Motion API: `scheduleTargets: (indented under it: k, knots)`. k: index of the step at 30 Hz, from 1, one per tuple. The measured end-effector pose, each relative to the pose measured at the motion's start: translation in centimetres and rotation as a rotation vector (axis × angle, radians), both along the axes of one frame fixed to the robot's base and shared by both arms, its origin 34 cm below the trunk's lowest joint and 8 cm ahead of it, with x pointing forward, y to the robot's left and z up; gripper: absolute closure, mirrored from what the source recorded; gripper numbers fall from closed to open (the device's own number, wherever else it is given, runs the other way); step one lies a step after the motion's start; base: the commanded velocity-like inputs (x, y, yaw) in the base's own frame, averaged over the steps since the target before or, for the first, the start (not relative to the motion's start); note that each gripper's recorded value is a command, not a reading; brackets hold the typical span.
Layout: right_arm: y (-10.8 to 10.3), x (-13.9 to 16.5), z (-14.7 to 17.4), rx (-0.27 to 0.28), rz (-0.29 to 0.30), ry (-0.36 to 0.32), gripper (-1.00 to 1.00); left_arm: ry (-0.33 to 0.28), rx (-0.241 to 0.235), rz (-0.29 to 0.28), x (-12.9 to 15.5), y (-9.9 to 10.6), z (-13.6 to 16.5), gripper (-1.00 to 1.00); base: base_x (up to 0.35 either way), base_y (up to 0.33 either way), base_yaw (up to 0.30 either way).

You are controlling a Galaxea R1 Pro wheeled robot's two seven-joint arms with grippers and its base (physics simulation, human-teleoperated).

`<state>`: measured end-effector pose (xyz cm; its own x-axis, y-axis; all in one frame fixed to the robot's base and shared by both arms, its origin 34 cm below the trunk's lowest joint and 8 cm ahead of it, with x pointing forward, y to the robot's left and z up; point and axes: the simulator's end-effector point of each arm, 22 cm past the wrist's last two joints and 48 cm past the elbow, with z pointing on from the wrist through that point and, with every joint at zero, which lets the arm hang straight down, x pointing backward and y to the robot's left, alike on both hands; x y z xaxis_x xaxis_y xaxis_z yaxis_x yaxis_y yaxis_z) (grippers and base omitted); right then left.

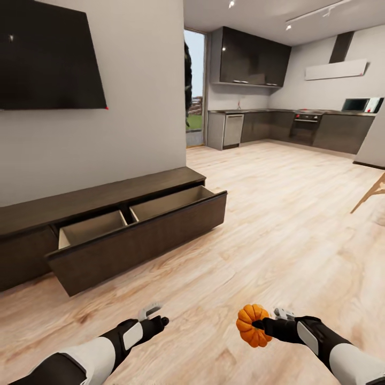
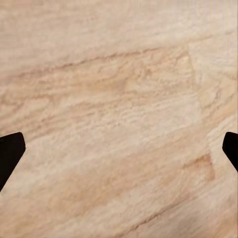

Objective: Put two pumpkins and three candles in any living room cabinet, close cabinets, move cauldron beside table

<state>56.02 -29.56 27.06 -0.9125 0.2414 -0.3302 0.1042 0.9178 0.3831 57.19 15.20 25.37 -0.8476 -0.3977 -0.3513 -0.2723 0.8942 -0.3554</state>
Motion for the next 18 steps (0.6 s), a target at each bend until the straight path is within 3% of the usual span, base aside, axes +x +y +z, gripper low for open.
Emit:
scheduleTargets:
  k: [3,5,18]
  knots:
    - [1.3,-0.1,-0.2,0.004,0.021,0.003,1.00,0.000,0.000,0.001,0.0,-0.1,0.0,-1.00,0.000,0.000,0.288]
    - [1.3,-0.5,-0.6,-0.033,0.067,0.009,1.00,-0.001,0.000,0.000,0.0,-0.2,0.0,-1.00,0.000,0.000,0.288]
    - [2.2,-0.8,-0.8,-0.039,0.094,0.013,1.00,-0.075,0.031,0.028,1.5,0.5,0.7,-1.00,0.000,0.000,0.288]
